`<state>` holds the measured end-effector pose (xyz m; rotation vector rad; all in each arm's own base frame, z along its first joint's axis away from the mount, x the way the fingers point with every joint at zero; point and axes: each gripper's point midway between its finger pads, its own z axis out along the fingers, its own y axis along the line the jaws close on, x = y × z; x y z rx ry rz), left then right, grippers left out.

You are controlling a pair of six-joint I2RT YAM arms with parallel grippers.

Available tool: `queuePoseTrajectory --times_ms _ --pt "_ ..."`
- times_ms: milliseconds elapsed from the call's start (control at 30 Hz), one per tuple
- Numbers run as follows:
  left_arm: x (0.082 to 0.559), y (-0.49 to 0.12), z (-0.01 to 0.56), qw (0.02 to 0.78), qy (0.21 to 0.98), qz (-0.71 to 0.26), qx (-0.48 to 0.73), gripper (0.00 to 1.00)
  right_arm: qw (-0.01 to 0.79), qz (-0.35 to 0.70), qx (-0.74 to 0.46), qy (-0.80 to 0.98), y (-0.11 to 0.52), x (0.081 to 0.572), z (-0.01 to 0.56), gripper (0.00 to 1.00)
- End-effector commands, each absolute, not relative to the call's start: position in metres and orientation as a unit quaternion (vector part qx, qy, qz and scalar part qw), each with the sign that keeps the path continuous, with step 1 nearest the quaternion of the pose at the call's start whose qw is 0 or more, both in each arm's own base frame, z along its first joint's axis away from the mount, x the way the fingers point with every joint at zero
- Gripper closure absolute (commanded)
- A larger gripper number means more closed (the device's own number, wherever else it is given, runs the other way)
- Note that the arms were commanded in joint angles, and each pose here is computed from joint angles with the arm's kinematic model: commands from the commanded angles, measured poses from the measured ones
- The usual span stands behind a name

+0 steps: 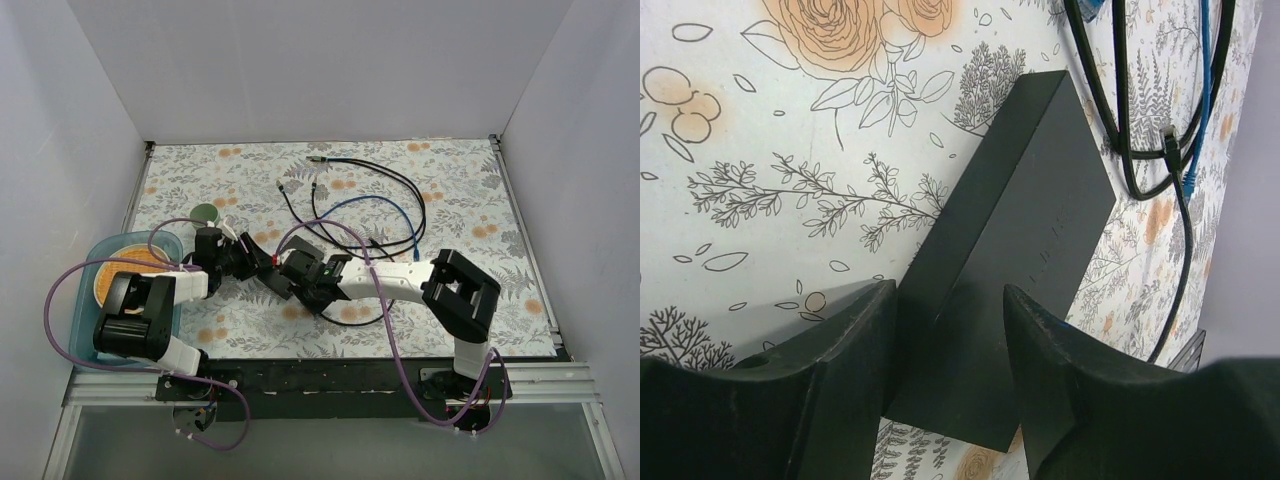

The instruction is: Insert the plug into the switch port

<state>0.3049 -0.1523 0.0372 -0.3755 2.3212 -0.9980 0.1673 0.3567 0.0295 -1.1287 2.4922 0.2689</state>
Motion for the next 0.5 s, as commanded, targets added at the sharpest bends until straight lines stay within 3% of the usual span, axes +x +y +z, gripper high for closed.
queuePoseTrajectory --times_ms 0,467 --pt "0.298 -0.156 0.038 0.292 0.866 -0.387 -0.122 0.54 0.196 0.101 -0.412 0.884 0.365 0.169 0.036 0.99" --pt "0.294 -0.16 0.038 0.281 0.864 -0.401 -0.117 0.54 0.189 0.087 -0.412 0.887 0.374 0.175 0.021 0.99"
